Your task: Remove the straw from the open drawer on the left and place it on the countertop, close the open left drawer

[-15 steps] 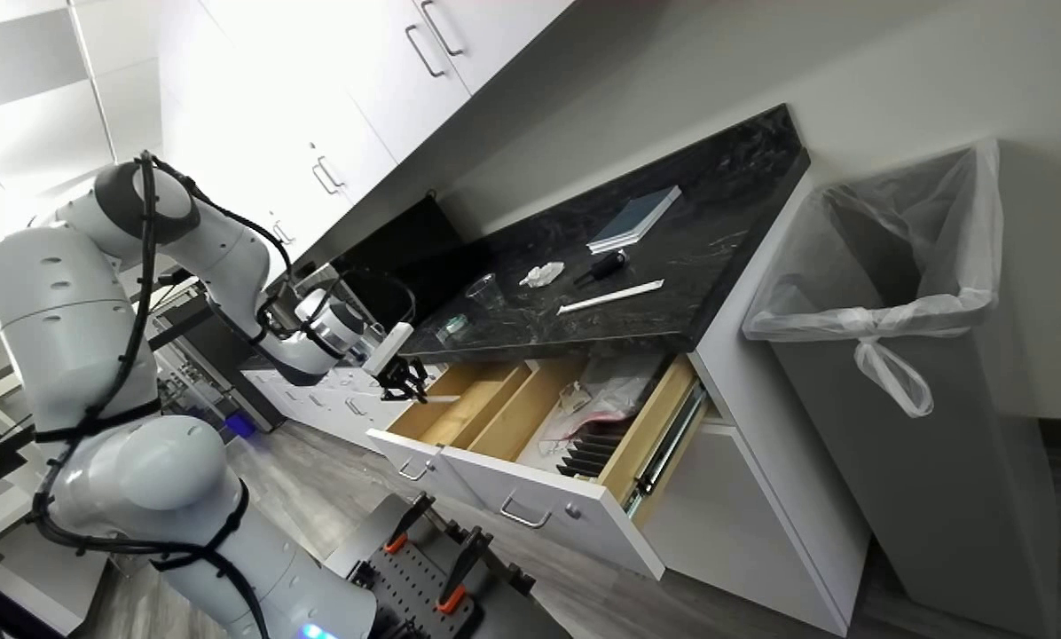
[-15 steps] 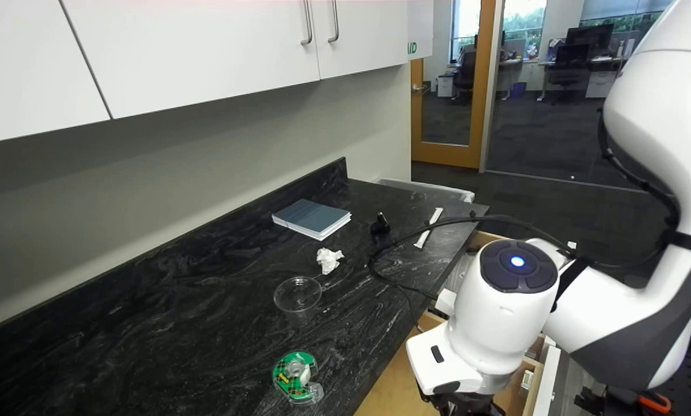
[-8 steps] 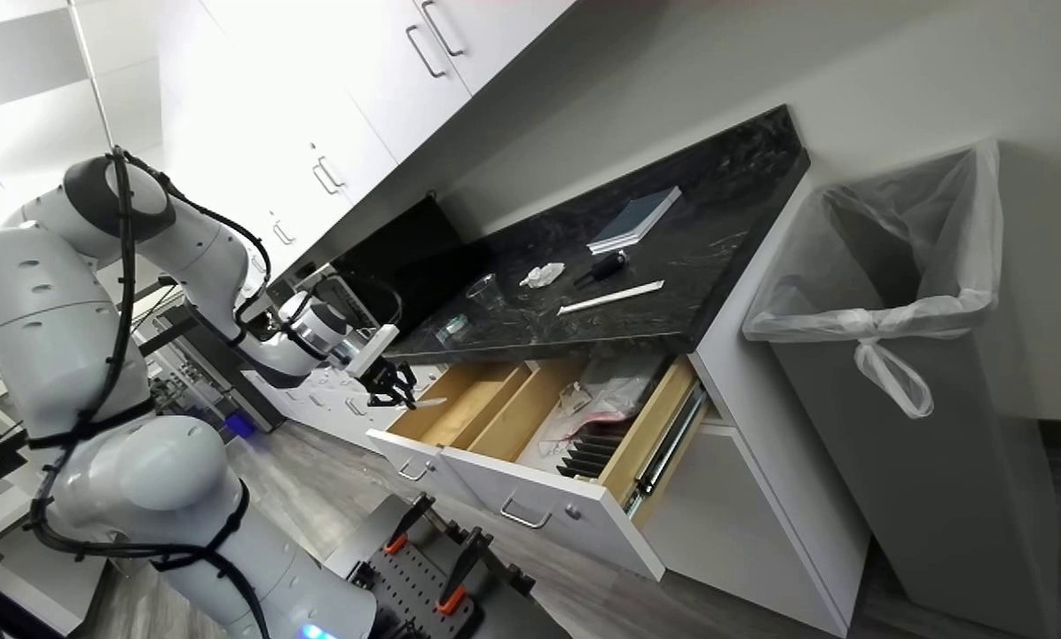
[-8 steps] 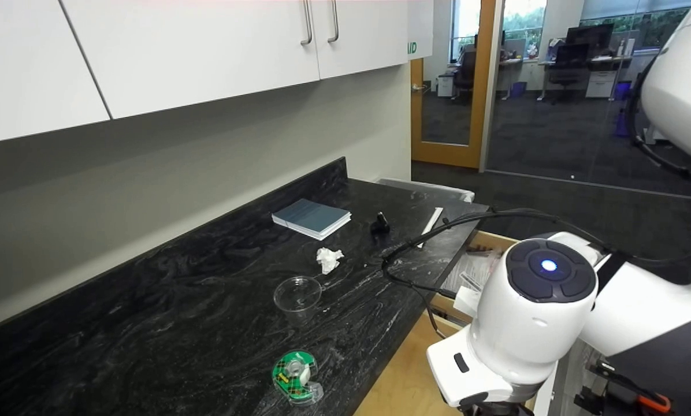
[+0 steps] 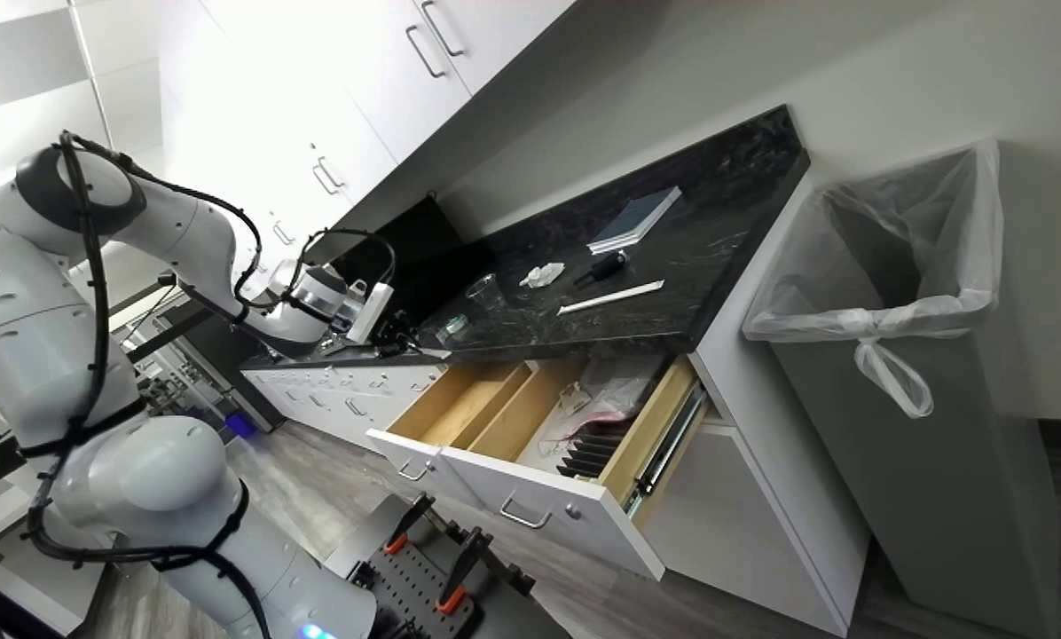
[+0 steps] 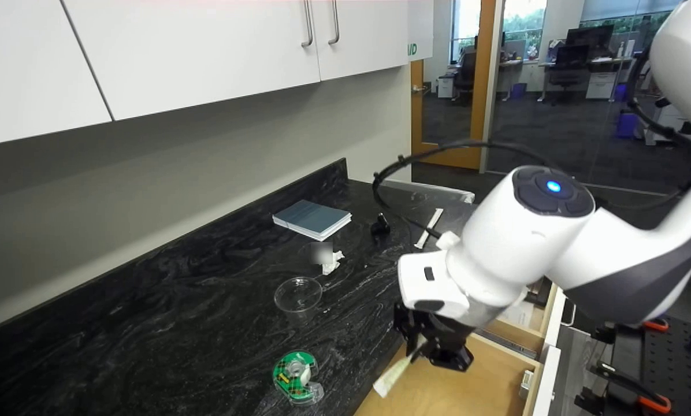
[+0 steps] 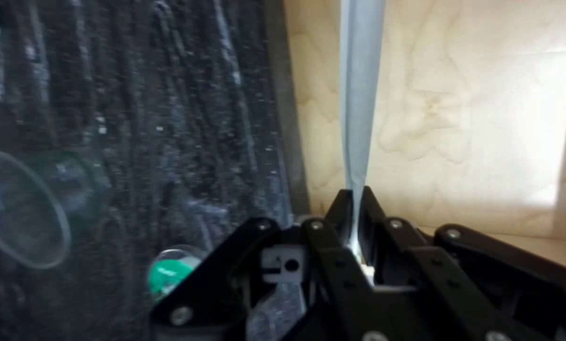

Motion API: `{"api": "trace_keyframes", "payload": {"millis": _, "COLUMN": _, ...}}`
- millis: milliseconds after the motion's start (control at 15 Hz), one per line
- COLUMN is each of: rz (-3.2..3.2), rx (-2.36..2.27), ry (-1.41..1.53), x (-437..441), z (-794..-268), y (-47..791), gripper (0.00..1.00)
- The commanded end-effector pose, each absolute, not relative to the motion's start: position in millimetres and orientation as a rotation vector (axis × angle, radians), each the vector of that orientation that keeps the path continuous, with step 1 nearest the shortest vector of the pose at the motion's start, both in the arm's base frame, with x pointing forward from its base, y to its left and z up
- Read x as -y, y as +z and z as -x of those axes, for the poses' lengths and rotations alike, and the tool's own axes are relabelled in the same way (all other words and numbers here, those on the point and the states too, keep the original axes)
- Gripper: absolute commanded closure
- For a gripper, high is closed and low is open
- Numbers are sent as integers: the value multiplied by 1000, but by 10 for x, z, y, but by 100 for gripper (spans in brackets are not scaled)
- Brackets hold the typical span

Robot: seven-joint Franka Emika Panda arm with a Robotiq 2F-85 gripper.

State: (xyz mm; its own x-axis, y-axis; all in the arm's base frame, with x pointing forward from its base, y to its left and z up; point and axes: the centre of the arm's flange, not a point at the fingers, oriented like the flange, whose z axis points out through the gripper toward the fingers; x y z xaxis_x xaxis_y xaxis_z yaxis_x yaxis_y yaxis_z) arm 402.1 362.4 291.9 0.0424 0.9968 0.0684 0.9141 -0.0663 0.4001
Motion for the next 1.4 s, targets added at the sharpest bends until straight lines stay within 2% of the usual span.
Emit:
{"api": "trace_keyframes", "payload": {"millis": 0, "rz": -2050, "rx": -1764, "ry": 663, "x": -3416, "z": -4346, "y": 3386, "gripper": 98}}
{"api": "trace_keyframes", "payload": {"millis": 267, "rz": -1958, "rx": -1545, "ry": 803, "x": -2989, "z": -4776, "y": 3718, "gripper": 98}}
{"api": "trace_keyframes", "payload": {"millis": 600, "rz": -1947, "rx": -1414, "ry": 861, "x": -2577, "z": -5208, "y": 3567, "gripper": 98}}
{"api": "trace_keyframes", "payload": {"millis": 1333, "rz": -2202, "rx": -1313, "ry": 873, "x": -2301, "z": -5288, "y": 3088, "gripper": 98}}
